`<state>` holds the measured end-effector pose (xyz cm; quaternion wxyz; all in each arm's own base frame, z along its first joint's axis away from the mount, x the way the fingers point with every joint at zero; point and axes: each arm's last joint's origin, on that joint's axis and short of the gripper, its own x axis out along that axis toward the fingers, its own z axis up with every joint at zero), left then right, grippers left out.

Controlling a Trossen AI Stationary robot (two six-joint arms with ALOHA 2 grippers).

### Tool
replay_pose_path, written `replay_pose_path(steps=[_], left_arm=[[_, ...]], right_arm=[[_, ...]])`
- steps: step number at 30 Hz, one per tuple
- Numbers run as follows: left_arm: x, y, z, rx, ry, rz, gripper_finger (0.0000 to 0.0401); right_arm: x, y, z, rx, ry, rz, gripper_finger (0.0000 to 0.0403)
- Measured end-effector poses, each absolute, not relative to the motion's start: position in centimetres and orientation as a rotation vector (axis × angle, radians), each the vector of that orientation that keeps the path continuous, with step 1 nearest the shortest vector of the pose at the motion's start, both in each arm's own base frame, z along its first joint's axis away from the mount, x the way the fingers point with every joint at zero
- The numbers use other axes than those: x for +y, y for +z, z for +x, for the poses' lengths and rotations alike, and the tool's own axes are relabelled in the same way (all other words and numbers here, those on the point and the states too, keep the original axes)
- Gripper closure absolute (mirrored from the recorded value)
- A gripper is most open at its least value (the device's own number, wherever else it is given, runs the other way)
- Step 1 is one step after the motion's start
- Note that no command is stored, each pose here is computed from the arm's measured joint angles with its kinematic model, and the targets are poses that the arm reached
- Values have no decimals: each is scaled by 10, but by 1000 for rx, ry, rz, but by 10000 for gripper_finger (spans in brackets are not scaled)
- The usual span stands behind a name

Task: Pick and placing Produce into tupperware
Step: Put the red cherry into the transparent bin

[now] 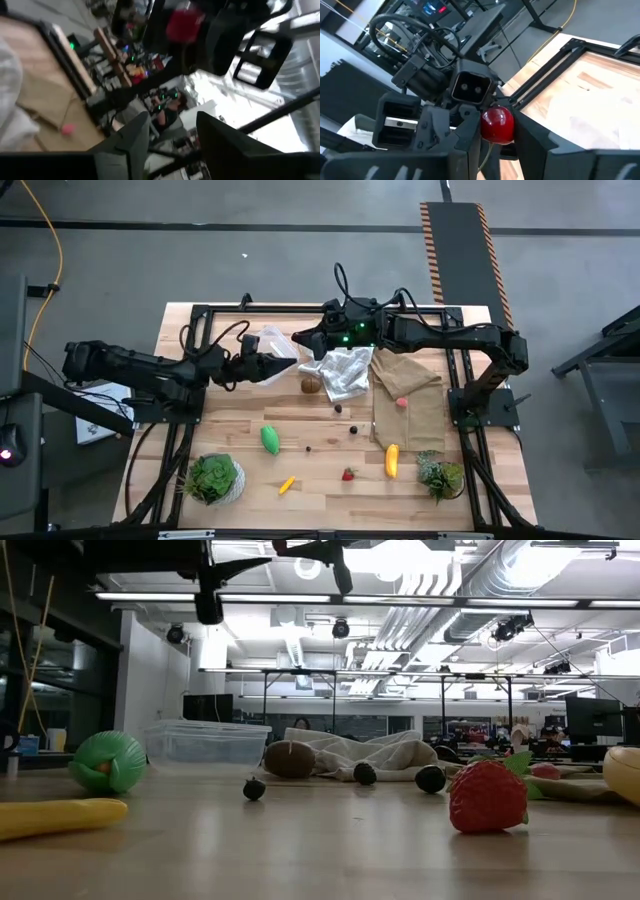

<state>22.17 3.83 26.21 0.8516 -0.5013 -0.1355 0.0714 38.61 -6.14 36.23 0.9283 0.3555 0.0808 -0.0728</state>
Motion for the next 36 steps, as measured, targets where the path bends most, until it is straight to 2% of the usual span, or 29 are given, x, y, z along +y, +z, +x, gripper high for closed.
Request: replay_pose_path(steps=[4, 19, 36], left_arm=[[40, 272, 225, -324, 178, -1006, 242], [41, 276, 225, -357, 207, -1010, 295], [41, 279, 225, -393, 198, -1044, 256]], right_arm=[[-62, 365, 386, 144, -139, 731, 312], [-61, 366, 387, 134, -115, 719, 312], [-61, 367, 387, 133, -113, 711, 312]])
